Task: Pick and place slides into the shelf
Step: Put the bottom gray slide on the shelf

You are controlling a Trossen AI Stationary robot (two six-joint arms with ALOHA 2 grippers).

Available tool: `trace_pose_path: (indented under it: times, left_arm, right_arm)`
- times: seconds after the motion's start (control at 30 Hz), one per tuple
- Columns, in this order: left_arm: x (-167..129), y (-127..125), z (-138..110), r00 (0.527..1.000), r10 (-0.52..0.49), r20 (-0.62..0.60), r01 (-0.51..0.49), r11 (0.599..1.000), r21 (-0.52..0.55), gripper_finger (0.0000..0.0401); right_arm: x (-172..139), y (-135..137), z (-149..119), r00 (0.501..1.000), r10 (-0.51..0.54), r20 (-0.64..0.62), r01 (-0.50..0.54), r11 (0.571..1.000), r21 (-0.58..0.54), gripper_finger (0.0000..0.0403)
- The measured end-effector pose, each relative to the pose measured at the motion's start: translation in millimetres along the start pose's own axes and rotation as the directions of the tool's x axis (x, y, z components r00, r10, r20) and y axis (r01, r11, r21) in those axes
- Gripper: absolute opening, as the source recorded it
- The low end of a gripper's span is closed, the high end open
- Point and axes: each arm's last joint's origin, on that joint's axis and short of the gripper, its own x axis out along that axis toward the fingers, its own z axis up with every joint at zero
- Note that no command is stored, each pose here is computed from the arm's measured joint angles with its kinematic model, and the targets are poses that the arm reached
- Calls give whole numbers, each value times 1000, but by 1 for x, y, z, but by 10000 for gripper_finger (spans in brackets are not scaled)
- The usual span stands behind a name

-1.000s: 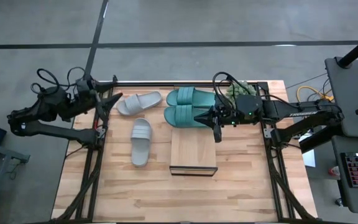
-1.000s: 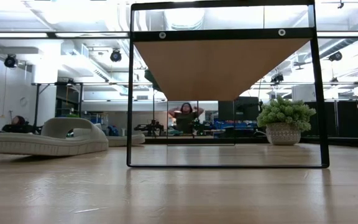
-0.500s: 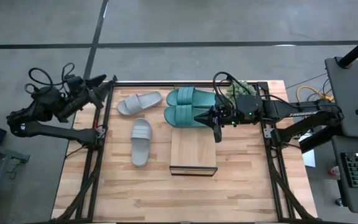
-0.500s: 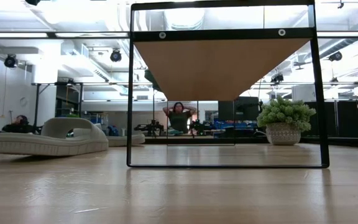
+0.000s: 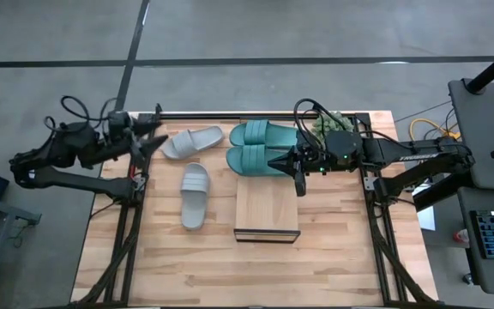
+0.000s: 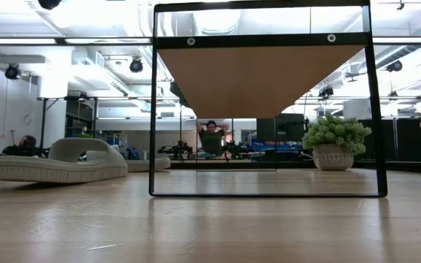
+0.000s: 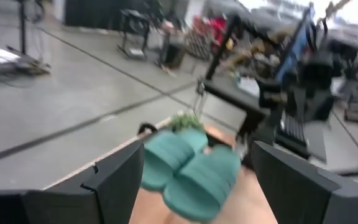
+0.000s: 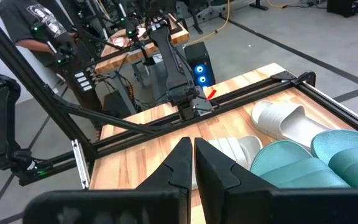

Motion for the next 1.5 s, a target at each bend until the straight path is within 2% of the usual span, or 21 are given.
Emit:
trace_pose_path:
  times: [0.2, 0.3, 0.5, 0.63, 0.73, 0.97, 1.03, 1.13, 1.37, 1.43, 1.5]
  left_arm:
    - [11, -4, -14, 985, -52, -164, 65, 995, 77, 281]
    - [15, -4, -24, 962, -38, -272, 75, 989, 128, 281]
    - [29, -5, -45, 873, 37, -487, 75, 975, 209, 281]
    - [40, -9, -55, 823, 79, -563, 75, 966, 246, 281]
    - [51, -13, -63, 785, 102, -612, 112, 947, 302, 281]
    - [71, -18, -84, 647, 225, -729, 205, 869, 450, 281]
    - [73, -21, -89, 625, 245, -741, 232, 849, 476, 281]
    - [72, -29, -94, 630, 267, -730, 266, 808, 525, 281]
    - [60, -54, -109, 702, 325, -634, 317, 655, 686, 281]
    - [57, -60, -117, 699, 329, -635, 350, 616, 705, 281]
    - [56, -65, -126, 691, 328, -644, 377, 597, 708, 281]
  right_arm:
    - [0, 0, 0, 1000, 0, 0, 0, 1000, 0, 9]
    - [0, 0, 0, 1000, 0, 0, 0, 1000, 14, 9]
    - [0, 0, 0, 1000, 0, 0, 0, 1000, 30, 9]
    - [0, 0, 0, 1000, 0, 0, 0, 1000, 30, 9]
    - [0, 0, 0, 1000, -1, 0, 1, 1000, 30, 9]
    - [0, 0, 0, 1000, -1, 0, 1, 1000, 30, 9]
    - [0, 0, 0, 1000, -1, -1, 1, 1000, 30, 9]
    - [0, -1, -1, 1000, -6, -13, 6, 1000, 29, 9]
    - [0, -3, -6, 997, -27, -66, 28, 999, 24, 9]
    - [0, -3, -7, 997, -29, -70, 30, 999, 23, 9]
    - [0, -3, -7, 997, -28, -69, 29, 999, 23, 9]
